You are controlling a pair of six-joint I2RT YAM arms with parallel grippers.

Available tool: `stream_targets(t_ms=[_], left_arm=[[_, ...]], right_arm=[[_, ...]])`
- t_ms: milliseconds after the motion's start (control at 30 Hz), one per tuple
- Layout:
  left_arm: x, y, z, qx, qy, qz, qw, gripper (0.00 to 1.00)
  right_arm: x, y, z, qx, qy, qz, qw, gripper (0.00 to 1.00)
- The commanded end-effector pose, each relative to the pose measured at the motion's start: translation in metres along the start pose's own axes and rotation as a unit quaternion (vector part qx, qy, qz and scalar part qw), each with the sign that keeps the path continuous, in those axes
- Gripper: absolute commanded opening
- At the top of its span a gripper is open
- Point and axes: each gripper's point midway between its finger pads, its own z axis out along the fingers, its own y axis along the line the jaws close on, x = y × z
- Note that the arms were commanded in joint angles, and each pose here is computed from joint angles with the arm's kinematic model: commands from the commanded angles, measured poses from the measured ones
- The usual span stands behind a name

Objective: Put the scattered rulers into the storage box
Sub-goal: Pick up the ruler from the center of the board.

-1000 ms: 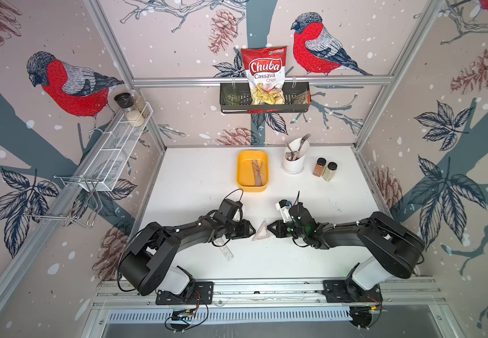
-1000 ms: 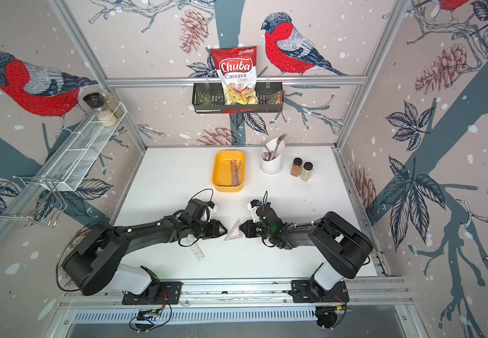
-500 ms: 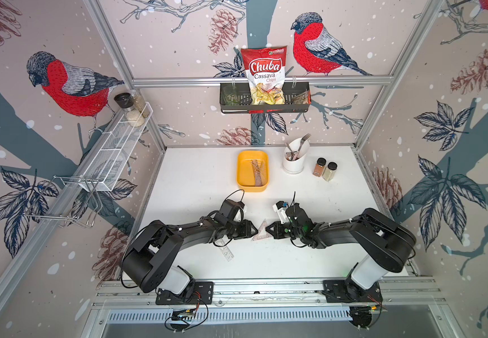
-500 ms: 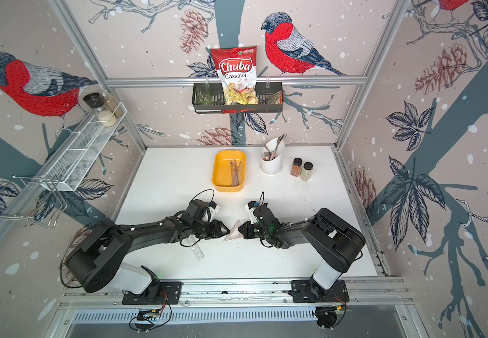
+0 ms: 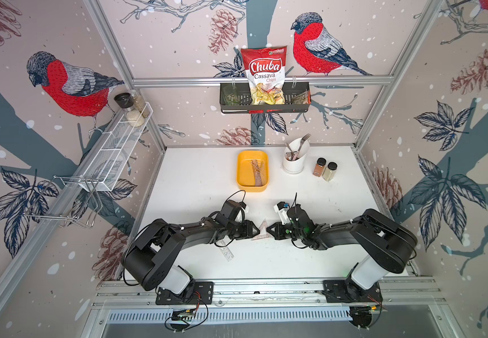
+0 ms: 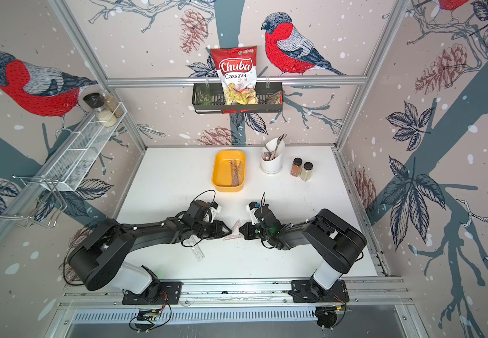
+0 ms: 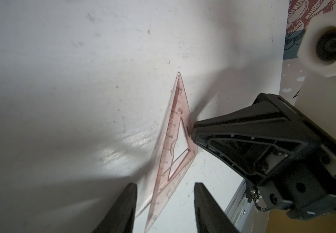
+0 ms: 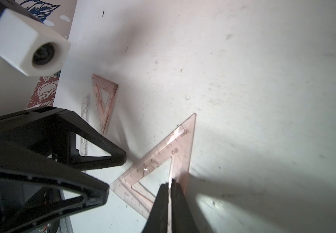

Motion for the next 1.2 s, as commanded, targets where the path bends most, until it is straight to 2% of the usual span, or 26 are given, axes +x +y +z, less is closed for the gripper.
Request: stream_targets(t_ms=[0,600,767,867,1067,1167], left_arm=[[0.013,0.019,0.001,-0.043,0.021,-0.019,0.999,0.51],[0.025,0.012,0.017,-0.005,0.046,-0.03,0.998,0.5],[0.025,0.015,0.022,-0.007,0.049,-0.034,0.998,0.47],[0.024,0.017,0.026,-0.009,0.05,-0.037,0.998,0.41],[0.022,0.018,0.031,-0.01,0.055,-0.04,0.998,0.17],[0.019,0.016,0.03,-0.012,0.052,-0.039,0.998,0.08]], right_arm=[[0.007,-0.008,0.0,0.016,0.011,-0.002,1.0,0.12],[0.02,-0.016,0.001,0.015,0.018,0.009,1.0,0.12],[0.023,-0.017,0.001,0.012,0.019,0.013,1.0,0.12],[0.025,-0.017,0.0,0.01,0.019,0.015,1.0,0.12],[0.025,-0.018,-0.004,0.01,0.015,0.014,1.0,0.12],[0.023,-0.019,-0.007,0.008,0.012,0.015,1.0,0.12]])
